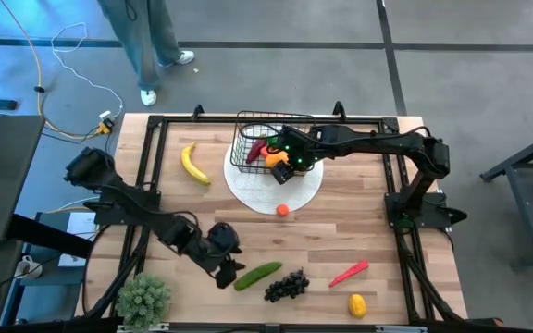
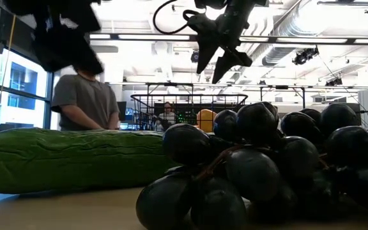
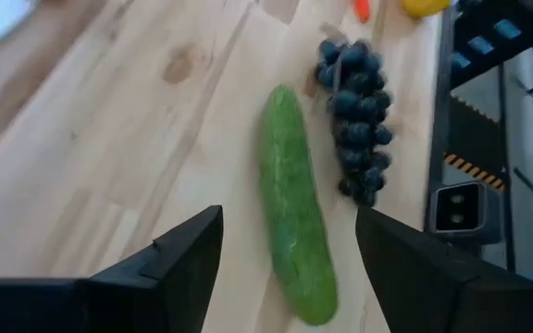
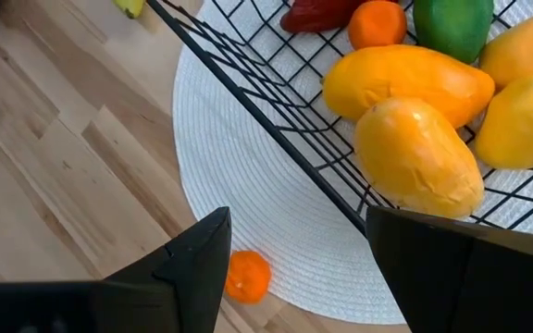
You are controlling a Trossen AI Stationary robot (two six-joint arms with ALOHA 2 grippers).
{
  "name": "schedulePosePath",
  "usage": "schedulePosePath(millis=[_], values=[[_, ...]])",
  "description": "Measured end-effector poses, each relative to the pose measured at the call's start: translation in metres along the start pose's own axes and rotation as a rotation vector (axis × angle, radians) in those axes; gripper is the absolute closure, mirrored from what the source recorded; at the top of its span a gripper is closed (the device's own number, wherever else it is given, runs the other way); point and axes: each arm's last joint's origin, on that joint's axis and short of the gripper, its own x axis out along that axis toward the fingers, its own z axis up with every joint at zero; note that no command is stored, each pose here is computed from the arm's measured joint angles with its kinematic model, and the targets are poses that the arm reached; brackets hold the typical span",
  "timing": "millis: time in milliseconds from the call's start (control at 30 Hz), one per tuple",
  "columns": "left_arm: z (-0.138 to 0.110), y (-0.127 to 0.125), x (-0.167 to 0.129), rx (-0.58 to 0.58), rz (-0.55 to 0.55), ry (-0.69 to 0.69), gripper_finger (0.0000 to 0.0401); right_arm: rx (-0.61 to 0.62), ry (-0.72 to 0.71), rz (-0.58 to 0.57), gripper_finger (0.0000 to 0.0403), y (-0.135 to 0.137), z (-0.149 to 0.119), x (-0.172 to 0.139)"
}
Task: Build produce basket
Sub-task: Put the cucumber into the wire basket
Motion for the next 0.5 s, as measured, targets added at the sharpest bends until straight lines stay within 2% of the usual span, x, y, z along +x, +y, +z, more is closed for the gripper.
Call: schedulePosePath(millis=[233,500], values=[[-0.012,-0.002,0.03,-0.019,-0.006,0.001,0.0162,0.0,0.0,0.0,0.0171,0.0,0.0,0.0],[-0.027,-0.005,0.049,-0.01,-0.009,0.024,0.0162,0.0,0.0,0.0,0.0171,0.0,0.0,0.0]])
